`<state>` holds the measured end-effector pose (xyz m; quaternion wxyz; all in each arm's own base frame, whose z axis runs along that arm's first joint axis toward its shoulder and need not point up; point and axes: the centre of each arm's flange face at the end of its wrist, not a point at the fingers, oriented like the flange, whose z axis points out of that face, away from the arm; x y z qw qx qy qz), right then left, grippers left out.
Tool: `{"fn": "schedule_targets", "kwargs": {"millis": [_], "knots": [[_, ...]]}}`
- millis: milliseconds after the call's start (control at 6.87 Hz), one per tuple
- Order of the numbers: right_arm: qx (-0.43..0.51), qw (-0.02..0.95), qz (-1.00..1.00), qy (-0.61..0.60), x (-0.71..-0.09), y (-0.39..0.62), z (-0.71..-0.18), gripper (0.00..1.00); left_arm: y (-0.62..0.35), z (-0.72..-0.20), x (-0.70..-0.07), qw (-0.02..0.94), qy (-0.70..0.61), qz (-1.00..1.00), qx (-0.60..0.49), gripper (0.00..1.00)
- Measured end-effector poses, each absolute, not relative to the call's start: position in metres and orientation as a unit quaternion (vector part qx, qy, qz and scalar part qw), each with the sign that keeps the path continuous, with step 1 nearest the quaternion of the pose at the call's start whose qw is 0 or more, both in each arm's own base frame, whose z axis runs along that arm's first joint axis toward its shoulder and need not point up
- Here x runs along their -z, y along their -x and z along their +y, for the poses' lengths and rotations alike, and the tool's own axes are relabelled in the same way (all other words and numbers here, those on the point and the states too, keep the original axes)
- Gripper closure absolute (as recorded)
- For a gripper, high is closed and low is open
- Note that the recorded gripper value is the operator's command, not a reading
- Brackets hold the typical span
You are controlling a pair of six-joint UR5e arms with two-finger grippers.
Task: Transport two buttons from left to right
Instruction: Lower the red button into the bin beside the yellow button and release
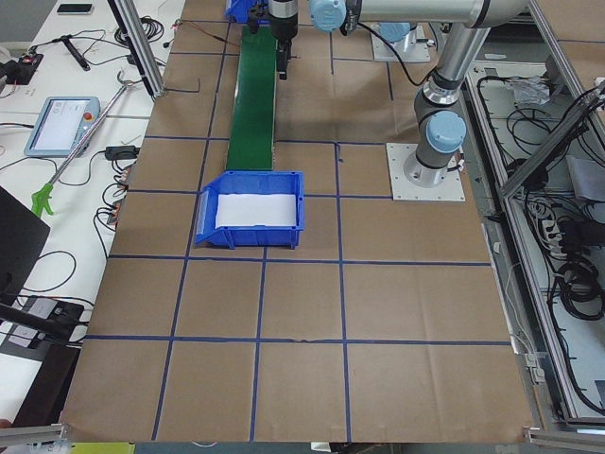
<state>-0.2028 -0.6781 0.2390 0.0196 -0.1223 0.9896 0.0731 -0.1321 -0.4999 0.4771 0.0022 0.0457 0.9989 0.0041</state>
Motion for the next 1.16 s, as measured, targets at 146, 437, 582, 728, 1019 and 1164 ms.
{"fn": "schedule_targets", "kwargs": {"millis": [146, 437, 582, 728, 1019, 1164], "knots": [[-0.075, 0.023, 0.989, 0.123, -0.234, 0.203, -0.679, 0.3, 0.132, -0.5, -0.477, 0.002, -0.045, 0.999, -0.004, 0.0], [-0.063, 0.042, 0.99, 0.122, -0.231, 0.199, -0.682, 0.03, 0.132, -0.5, -0.477, 0.002, -0.044, 0.999, -0.004, 0.0], [-0.056, 0.052, 0.99, 0.121, -0.233, 0.197, -0.683, 0.03, 0.132, -0.5, -0.477, 0.002, -0.044, 0.999, -0.004, 0.0], [-0.052, 0.055, 0.99, 0.121, -0.235, 0.196, -0.684, 0.02, 0.132, -0.5, -0.478, 0.002, -0.044, 0.999, -0.004, 0.0], [-0.045, 0.05, 0.99, 0.12, -0.252, 0.195, -0.682, 0.01, 0.132, -0.501, -0.479, 0.003, -0.044, 0.999, -0.003, 0.0], [-0.034, 0.041, 0.991, 0.12, -0.274, 0.194, -0.678, 0.01, 0.132, -0.501, -0.479, 0.003, -0.044, 0.999, -0.002, 0.0]]}}
